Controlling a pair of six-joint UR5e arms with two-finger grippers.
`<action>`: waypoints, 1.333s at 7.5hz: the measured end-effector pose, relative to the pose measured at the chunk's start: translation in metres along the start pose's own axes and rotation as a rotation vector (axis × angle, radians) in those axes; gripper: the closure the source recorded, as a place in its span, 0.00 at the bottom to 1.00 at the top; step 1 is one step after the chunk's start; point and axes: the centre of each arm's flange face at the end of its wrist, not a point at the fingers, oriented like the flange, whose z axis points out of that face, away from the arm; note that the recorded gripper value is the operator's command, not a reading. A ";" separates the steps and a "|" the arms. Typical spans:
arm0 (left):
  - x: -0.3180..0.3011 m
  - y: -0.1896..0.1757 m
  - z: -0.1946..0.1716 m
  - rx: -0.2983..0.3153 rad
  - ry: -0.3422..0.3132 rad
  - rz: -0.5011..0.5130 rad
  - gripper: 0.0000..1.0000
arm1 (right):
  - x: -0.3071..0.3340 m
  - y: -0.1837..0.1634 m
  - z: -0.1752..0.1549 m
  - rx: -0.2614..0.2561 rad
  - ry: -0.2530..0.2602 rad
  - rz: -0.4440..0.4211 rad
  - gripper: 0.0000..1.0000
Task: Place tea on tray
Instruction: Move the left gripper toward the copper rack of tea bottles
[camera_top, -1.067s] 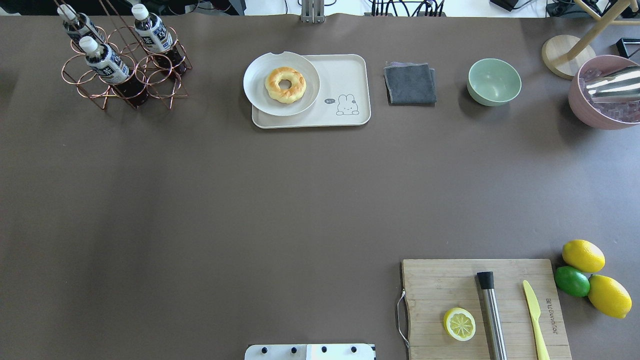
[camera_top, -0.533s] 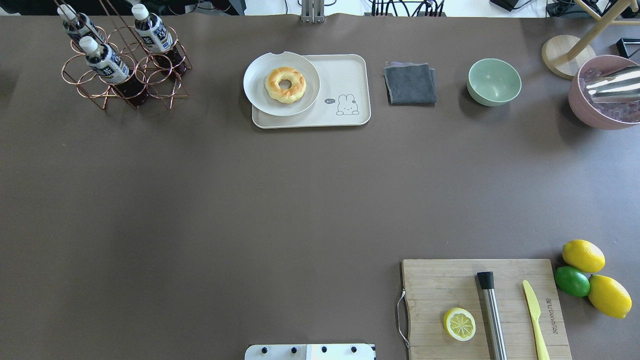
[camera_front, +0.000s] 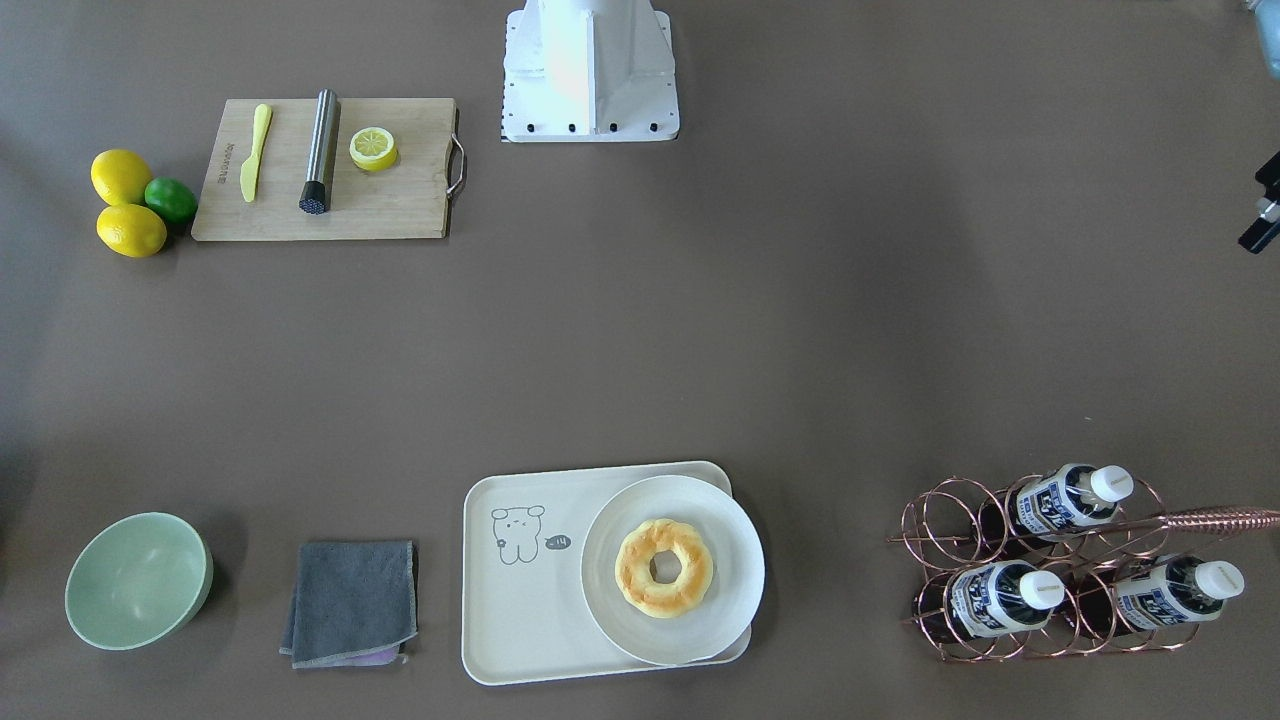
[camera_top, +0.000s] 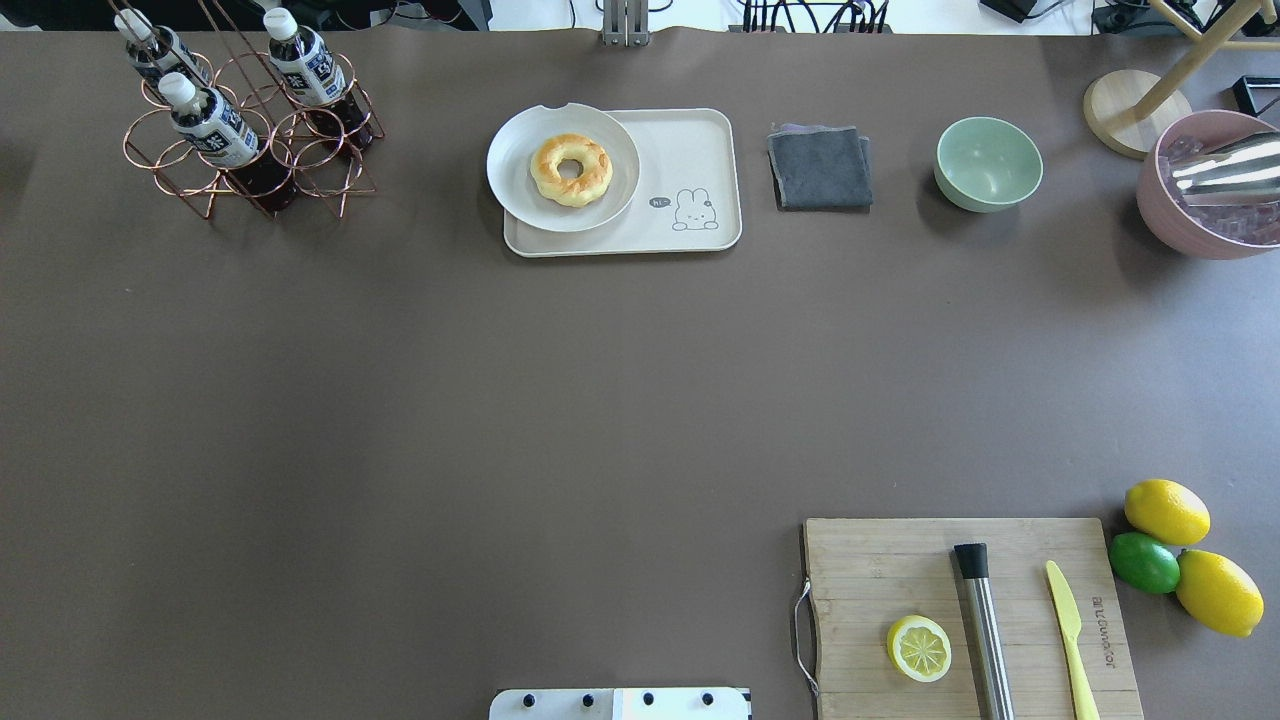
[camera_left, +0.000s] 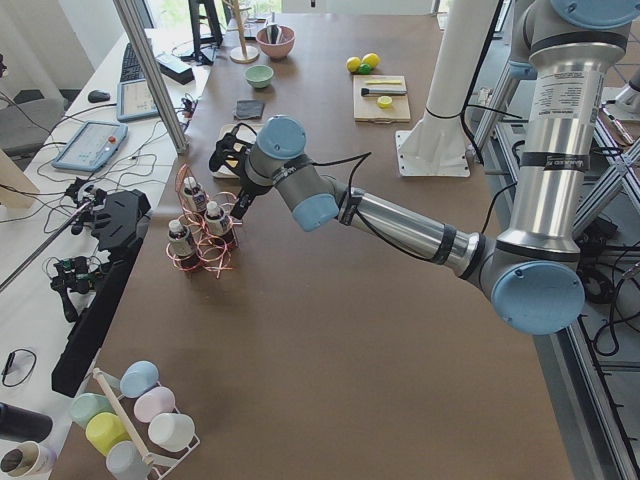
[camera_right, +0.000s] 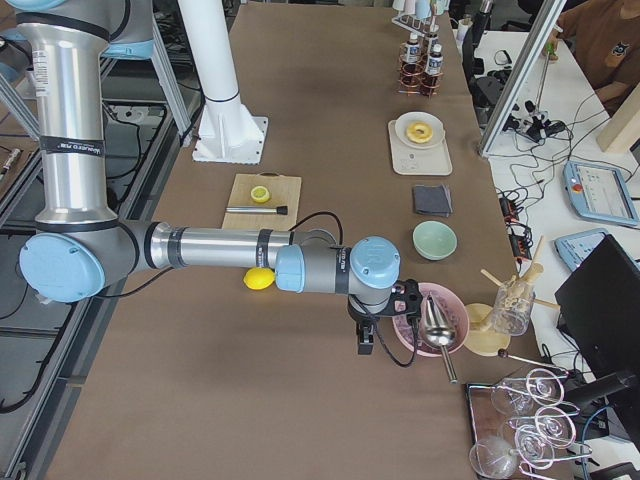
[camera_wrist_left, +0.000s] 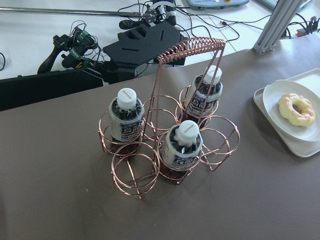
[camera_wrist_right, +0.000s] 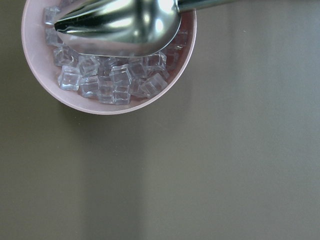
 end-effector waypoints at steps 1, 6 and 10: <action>0.025 -0.009 0.022 -0.026 0.012 -0.086 0.03 | 0.001 -0.001 0.000 -0.001 0.002 0.002 0.00; 0.121 -0.037 0.089 0.010 -0.205 -0.120 0.03 | 0.009 0.005 0.008 -0.016 0.004 0.018 0.00; 0.114 -0.038 0.137 0.021 -0.307 -0.101 0.03 | 0.016 0.006 0.016 -0.032 0.000 0.033 0.00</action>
